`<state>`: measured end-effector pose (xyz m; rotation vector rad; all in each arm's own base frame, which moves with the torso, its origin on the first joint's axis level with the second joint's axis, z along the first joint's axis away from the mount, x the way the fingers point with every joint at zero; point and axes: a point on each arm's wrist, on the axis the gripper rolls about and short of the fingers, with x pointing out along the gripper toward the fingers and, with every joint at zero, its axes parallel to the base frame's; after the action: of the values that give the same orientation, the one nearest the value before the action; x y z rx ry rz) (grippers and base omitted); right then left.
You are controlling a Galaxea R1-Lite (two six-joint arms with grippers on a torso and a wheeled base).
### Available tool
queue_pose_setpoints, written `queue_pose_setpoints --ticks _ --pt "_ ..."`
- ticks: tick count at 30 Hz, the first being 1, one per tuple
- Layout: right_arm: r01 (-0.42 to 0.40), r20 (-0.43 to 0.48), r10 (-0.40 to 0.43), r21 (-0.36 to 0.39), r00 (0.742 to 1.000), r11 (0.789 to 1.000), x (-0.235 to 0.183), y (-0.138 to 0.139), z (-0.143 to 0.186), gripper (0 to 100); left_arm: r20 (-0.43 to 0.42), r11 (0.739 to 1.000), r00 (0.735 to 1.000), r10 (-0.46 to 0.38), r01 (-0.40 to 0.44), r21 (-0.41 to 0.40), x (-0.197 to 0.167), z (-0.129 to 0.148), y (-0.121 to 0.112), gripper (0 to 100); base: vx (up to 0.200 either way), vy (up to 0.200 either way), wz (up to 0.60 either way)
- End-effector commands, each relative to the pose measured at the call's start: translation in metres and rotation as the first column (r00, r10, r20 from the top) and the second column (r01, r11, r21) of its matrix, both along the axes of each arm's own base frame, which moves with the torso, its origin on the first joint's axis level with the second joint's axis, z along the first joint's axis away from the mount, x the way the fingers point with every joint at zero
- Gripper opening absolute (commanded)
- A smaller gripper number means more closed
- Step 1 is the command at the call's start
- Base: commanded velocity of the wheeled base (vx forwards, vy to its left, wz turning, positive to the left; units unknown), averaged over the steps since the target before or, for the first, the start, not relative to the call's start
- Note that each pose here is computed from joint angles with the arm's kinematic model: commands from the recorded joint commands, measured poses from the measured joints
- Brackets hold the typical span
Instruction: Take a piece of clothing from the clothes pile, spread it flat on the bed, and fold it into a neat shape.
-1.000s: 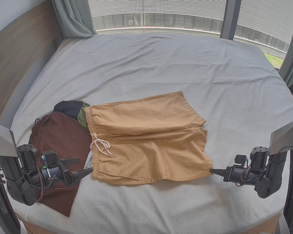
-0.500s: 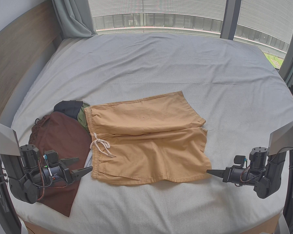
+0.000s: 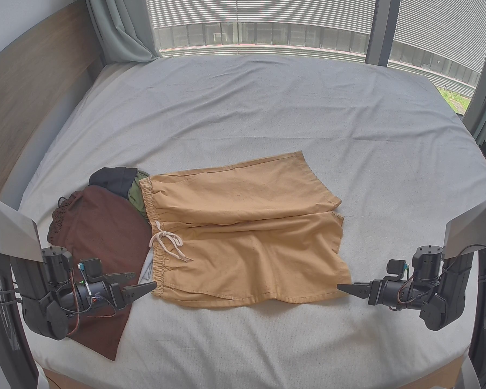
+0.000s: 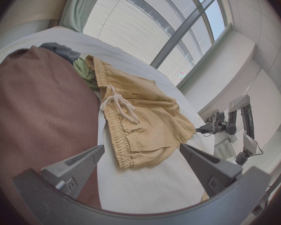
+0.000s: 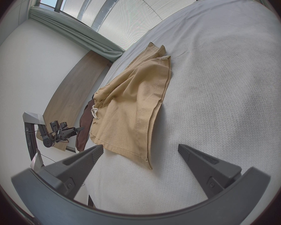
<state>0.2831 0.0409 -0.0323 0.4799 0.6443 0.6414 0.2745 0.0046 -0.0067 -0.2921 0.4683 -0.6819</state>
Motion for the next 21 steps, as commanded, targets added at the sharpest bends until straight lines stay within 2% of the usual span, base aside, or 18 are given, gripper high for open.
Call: queue_pose_setpoints --ticks 1,12,21 --pt "0.000 -0.003 0.000 0.000 1.000 1.000 0.000 0.000 -0.001 100 -0.051 1.000 0.999 0.003 -0.004 -0.023 0.002 -0.010 -0.002 100 0.000 0.000 0.00" --pt "0.000 0.001 0.000 0.001 1.000 1.000 0.001 0.000 -0.001 100 -0.166 0.995 0.986 0.008 -0.024 -0.093 0.008 -0.030 -0.009 100 0.000 0.000 0.00" --pt "-0.001 0.004 0.001 0.002 1.000 1.000 0.002 0.000 -0.001 100 -0.200 0.995 0.979 0.038 -0.057 -0.088 0.017 -0.043 -0.015 100 0.000 0.000 0.00"
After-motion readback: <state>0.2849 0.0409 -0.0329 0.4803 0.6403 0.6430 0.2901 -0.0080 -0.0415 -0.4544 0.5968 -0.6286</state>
